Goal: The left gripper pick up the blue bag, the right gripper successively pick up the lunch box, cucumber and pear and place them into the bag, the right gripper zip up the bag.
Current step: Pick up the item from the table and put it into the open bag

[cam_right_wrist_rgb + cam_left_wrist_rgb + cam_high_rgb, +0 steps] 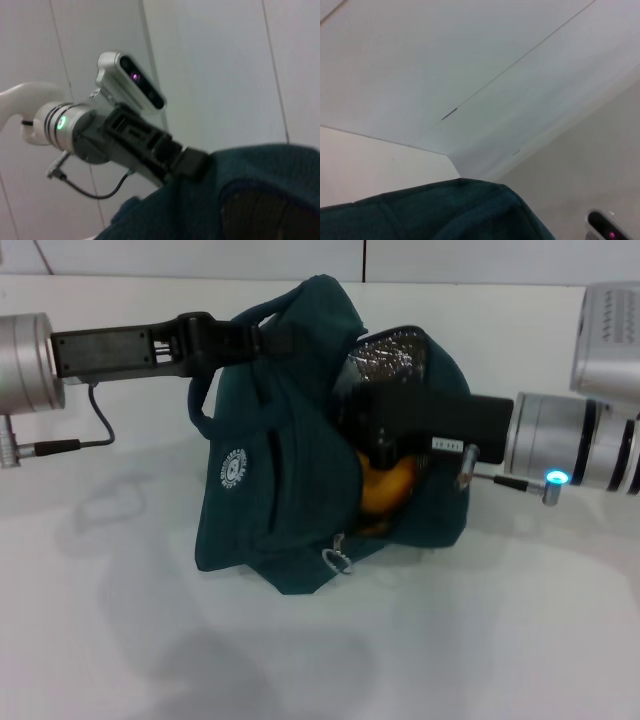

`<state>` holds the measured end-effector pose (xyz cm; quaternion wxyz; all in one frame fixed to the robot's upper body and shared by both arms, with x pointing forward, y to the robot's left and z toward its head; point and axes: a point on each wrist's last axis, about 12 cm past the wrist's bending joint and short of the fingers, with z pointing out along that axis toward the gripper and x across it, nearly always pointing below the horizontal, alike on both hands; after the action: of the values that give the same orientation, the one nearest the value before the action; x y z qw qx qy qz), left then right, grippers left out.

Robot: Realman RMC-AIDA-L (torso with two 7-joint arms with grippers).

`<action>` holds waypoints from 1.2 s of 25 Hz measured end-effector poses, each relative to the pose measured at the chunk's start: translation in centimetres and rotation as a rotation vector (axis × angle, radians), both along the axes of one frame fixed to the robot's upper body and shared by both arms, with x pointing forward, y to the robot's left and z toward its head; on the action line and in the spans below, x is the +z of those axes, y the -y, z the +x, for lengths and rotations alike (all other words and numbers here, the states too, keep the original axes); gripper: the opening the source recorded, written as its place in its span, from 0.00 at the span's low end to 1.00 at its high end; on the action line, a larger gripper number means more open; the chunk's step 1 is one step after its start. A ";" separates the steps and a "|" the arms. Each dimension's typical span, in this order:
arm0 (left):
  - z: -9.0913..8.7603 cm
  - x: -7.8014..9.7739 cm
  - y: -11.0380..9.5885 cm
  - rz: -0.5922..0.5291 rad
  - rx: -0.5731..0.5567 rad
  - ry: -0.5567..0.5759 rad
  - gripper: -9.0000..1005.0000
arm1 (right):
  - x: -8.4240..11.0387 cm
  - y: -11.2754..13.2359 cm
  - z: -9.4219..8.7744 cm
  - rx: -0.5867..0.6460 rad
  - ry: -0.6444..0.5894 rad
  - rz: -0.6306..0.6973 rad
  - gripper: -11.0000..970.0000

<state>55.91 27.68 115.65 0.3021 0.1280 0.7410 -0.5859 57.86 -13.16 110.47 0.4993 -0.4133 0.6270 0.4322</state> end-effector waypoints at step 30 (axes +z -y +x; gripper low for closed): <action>0.0 0.0 -0.5 0.006 0.010 0.001 0.06 | -3.2 12.5 -5.9 -0.274 0.053 0.184 0.75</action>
<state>55.95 28.16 115.69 0.3052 0.1254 0.7432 -0.5821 51.94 -25.67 107.29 0.6056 -0.2875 0.6220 0.4046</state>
